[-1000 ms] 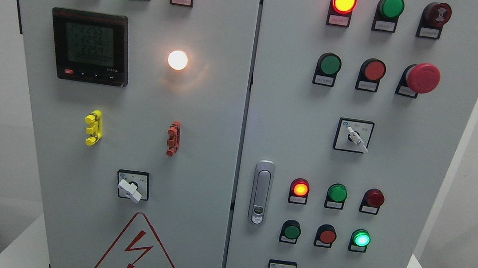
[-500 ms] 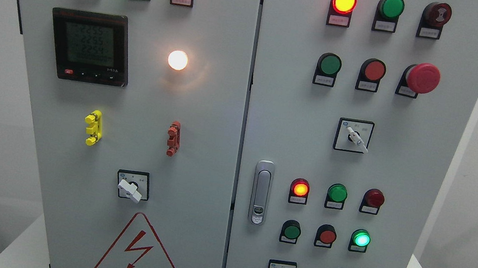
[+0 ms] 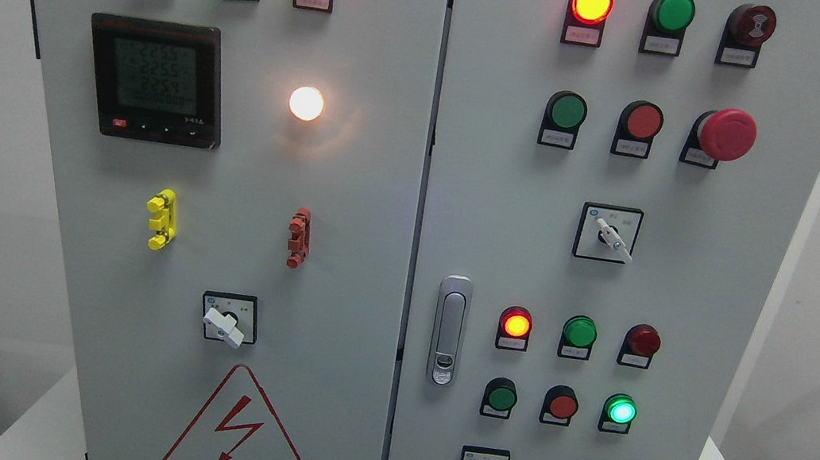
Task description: Trip black knob to open circuit
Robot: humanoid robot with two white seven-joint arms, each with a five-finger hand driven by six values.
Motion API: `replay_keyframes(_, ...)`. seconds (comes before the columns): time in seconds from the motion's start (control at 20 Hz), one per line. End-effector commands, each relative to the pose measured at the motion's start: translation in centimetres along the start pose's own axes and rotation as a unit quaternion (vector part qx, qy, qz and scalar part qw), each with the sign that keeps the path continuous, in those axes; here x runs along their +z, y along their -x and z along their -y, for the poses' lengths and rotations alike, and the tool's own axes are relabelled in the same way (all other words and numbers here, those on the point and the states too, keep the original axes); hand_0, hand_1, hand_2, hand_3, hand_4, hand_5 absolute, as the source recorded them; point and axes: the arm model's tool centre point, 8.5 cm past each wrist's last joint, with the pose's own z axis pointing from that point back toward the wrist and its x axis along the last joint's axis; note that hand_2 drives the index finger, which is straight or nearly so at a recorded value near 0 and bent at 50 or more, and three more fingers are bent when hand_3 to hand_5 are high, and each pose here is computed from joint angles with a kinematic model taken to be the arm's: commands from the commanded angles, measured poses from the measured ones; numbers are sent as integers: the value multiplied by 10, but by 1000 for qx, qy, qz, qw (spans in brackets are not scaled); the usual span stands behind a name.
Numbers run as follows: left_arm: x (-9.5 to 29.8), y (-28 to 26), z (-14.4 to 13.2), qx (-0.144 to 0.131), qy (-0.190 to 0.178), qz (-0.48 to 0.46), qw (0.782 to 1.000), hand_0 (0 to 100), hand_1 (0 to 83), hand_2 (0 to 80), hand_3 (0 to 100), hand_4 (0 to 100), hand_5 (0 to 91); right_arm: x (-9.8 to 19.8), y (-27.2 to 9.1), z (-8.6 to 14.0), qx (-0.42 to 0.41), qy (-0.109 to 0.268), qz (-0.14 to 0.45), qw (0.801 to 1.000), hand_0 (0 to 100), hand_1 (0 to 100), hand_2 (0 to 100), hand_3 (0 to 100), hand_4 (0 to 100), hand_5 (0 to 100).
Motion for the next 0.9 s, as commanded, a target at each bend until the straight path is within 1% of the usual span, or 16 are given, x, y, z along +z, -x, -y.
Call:
replay_keyframes(0.0,0,-3,1,2,1,3,1000,120,389,0,0,0,0,-5,-15,-9,-4,-23,30,999,592,793,0,1000,956,860)
replay_keyframes(0.45,0,-3,1,2,1,3,1000,120,389,0,0,0,0,-5,-15,0,0,-10,29,1000,592,794,0,1000,956,860)
replay_keyframes(0.75,0,-2,1,2,1,2,1000,120,389,0,0,0,0,-6,-15,2,0,-7,30,1000,592,794,0,1000,956,860)
replay_keyframes(0.85,0,-3,1,2,1,3,1000,120,389,0,0,0,0,-6,-15,7,2,-1,30,1000,592,794,0,1000,956,860)
